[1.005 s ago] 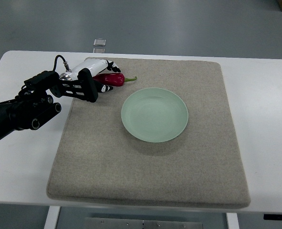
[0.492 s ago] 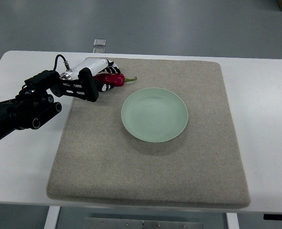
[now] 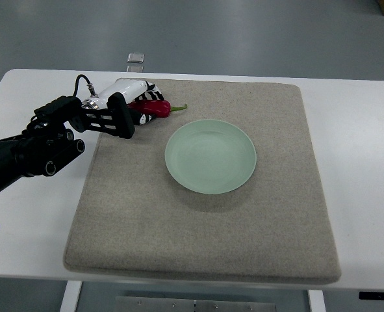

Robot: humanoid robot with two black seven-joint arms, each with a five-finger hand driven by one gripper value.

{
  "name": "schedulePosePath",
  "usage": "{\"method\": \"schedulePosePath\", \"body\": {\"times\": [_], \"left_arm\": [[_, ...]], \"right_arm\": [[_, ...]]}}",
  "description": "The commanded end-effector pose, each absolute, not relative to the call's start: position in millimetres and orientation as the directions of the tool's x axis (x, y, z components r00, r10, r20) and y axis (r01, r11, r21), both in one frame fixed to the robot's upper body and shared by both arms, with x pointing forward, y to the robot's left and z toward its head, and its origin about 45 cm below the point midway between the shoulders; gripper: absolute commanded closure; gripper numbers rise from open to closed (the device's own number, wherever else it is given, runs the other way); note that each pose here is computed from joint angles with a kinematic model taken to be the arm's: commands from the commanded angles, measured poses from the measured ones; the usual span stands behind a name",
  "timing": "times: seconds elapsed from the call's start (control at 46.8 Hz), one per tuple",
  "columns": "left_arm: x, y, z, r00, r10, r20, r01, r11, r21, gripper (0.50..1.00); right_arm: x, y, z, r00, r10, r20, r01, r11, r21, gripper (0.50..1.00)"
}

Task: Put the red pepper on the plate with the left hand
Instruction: 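Lift the pepper with the left hand and carry it over the plate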

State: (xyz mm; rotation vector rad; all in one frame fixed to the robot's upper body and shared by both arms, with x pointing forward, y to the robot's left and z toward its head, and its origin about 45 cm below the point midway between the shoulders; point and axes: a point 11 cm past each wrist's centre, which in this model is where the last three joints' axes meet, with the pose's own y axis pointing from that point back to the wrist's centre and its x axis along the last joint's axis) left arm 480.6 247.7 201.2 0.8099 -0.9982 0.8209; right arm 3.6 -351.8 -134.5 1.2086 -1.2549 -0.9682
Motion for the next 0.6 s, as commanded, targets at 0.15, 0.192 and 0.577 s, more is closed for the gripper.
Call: {"method": "schedulePosePath", "body": {"times": [0.15, 0.192, 0.577], "left_arm": [[487, 242, 219, 0.250, 0.223, 0.942, -0.879, 0.460, 0.124, 1.000], [487, 237, 223, 0.244, 0.227, 0.943, -0.874, 0.473, 0.113, 1.000], [456, 152, 255, 0.281, 0.252, 0.926, -0.702, 0.712, 0.019, 1.000]], "right_arm": [[4, -352, -135, 0.108, -0.981, 0.159, -0.095, 0.149, 0.984, 0.572], [4, -352, -135, 0.108, -0.981, 0.159, -0.095, 0.149, 0.984, 0.572], [4, -352, -135, 0.109, -0.981, 0.159, -0.095, 0.149, 0.984, 0.572]]}}
